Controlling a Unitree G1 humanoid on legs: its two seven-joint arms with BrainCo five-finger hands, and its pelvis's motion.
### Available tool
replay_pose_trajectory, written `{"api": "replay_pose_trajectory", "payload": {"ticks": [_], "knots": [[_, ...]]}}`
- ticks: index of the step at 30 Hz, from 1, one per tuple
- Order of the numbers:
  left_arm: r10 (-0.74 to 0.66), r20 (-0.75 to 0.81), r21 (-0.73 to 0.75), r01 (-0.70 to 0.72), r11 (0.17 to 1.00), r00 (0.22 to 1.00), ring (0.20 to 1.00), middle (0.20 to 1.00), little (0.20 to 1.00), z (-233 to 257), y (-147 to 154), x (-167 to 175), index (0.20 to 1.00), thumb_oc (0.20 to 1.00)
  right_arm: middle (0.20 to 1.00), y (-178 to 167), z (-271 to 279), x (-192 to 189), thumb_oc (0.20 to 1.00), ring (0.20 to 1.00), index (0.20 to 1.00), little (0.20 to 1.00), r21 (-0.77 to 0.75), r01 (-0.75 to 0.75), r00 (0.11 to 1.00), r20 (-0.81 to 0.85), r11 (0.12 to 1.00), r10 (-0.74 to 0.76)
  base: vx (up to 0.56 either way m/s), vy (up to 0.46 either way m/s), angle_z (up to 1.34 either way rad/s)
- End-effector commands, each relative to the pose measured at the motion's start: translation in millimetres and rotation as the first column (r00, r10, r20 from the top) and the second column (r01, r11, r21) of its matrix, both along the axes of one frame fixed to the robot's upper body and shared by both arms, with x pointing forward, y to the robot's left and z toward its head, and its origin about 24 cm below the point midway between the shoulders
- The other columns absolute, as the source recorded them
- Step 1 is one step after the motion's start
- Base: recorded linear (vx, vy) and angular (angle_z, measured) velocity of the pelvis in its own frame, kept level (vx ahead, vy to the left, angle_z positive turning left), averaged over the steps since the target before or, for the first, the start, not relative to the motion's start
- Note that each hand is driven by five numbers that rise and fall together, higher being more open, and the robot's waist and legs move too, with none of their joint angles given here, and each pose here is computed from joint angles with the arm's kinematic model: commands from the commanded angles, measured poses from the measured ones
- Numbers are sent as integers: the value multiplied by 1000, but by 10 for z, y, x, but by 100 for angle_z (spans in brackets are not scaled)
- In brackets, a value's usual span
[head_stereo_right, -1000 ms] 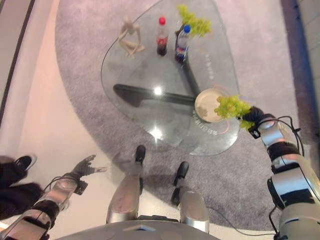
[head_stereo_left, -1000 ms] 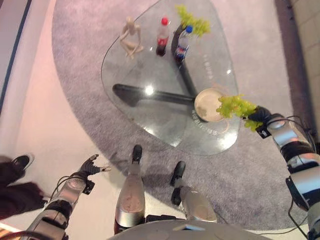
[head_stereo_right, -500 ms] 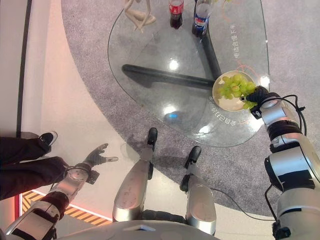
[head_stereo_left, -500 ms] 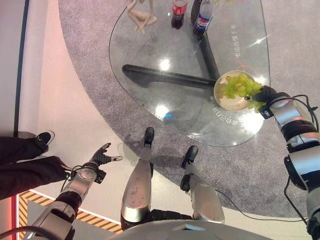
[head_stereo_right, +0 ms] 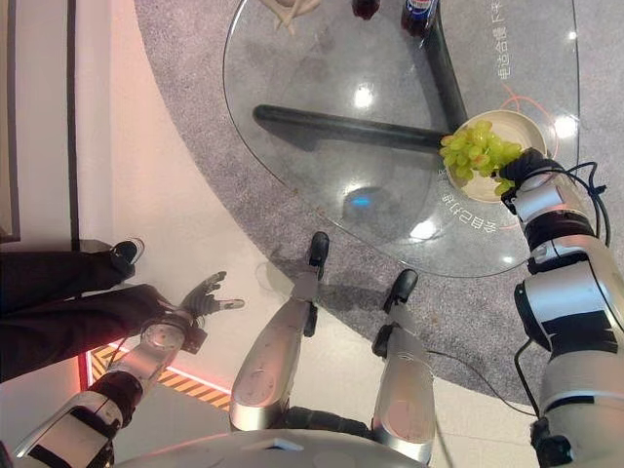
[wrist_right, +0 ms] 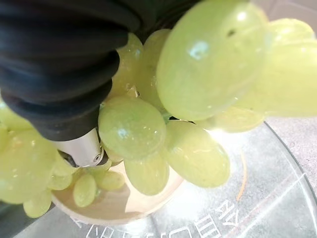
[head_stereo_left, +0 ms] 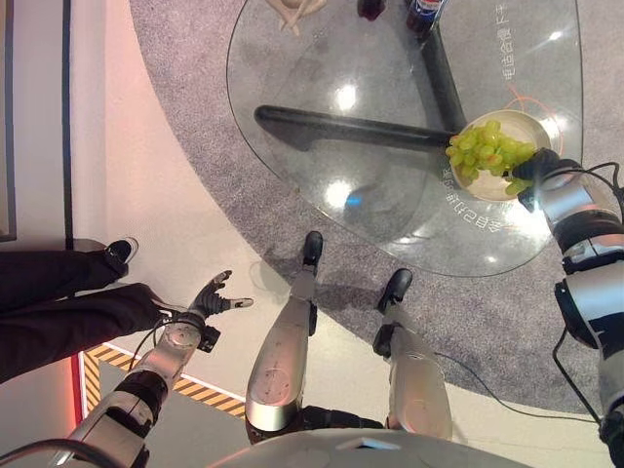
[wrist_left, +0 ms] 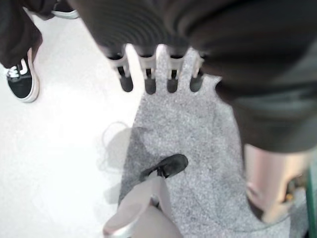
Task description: Pick up fruits into the plate
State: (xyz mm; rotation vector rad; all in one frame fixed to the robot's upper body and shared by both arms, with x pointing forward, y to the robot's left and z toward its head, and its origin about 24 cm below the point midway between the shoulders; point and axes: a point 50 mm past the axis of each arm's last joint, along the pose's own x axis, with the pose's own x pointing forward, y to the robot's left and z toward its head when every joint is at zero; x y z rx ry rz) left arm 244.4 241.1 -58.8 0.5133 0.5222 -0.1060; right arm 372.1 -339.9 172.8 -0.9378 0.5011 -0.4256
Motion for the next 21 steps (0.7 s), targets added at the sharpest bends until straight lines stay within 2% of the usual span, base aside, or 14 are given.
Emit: {"api": "replay_pose_trajectory", "payload": {"ticks": [1, 11, 21], "knots": [[-5, 6, -35, 6, 999, 1000, 1000, 1000, 1000, -48, -120, -19, 1000, 1000, 1000, -250, 360, -104, 1000, 1000, 1000, 1000, -211, 134, 991, 54, 968, -126, -6, 36, -3], [-12, 2, -64, 12, 998, 1000, 1000, 1000, 1000, -72, -195, -34, 1000, 1000, 1000, -364, 399, -195, 1000, 1000, 1000, 1000, -261, 270, 962, 110, 927, -250, -4, 16, -2], [-19, -2, -73, 19, 997, 1000, 1000, 1000, 1000, -83, -194, -50, 1000, 1000, 1000, -394, 515, -219, 1000, 1000, 1000, 1000, -260, 339, 929, 243, 904, -279, -2, 4, -1]]}}
